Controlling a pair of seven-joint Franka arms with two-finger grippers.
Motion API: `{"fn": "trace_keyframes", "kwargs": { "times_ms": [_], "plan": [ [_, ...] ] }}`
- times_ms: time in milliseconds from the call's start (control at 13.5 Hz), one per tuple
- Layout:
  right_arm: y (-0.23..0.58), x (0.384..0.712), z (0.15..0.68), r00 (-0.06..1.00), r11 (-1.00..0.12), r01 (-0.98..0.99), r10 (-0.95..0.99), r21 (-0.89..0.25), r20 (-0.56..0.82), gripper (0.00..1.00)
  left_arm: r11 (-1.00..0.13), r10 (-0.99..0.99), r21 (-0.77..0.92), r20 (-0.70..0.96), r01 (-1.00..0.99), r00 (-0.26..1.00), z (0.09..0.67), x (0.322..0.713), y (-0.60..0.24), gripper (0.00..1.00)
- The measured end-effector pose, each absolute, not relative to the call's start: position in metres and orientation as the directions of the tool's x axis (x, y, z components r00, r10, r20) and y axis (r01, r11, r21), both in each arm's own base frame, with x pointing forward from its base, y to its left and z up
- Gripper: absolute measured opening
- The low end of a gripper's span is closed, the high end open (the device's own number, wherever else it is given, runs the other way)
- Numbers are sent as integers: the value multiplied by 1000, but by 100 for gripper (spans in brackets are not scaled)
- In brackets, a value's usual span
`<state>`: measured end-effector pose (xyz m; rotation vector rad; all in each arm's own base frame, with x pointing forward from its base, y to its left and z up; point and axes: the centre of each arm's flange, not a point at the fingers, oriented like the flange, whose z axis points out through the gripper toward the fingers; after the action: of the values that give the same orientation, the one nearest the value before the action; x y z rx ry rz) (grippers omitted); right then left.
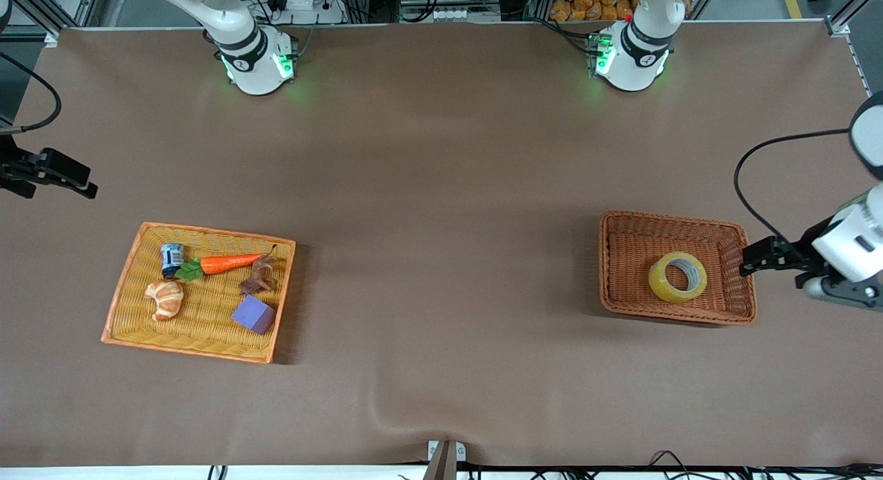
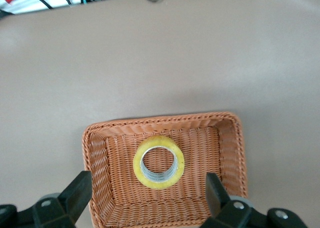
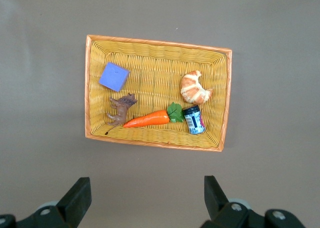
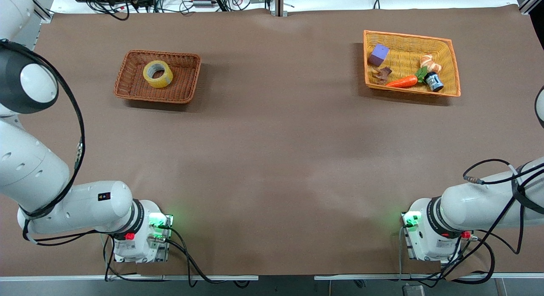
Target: Transfer tape with both arms
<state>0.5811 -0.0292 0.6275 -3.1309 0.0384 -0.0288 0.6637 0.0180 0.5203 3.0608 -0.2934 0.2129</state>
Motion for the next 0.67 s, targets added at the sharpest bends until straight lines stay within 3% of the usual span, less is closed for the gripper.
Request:
{"fn": "trace_keyframes", "kwargs": {
  "times_ms": [669],
  "plan": [
    [-30,581,627,999,-1000,-26,-26,-13,19,100,-995,-90,42,83,-94,992,619,598,-9,100]
  ]
}}
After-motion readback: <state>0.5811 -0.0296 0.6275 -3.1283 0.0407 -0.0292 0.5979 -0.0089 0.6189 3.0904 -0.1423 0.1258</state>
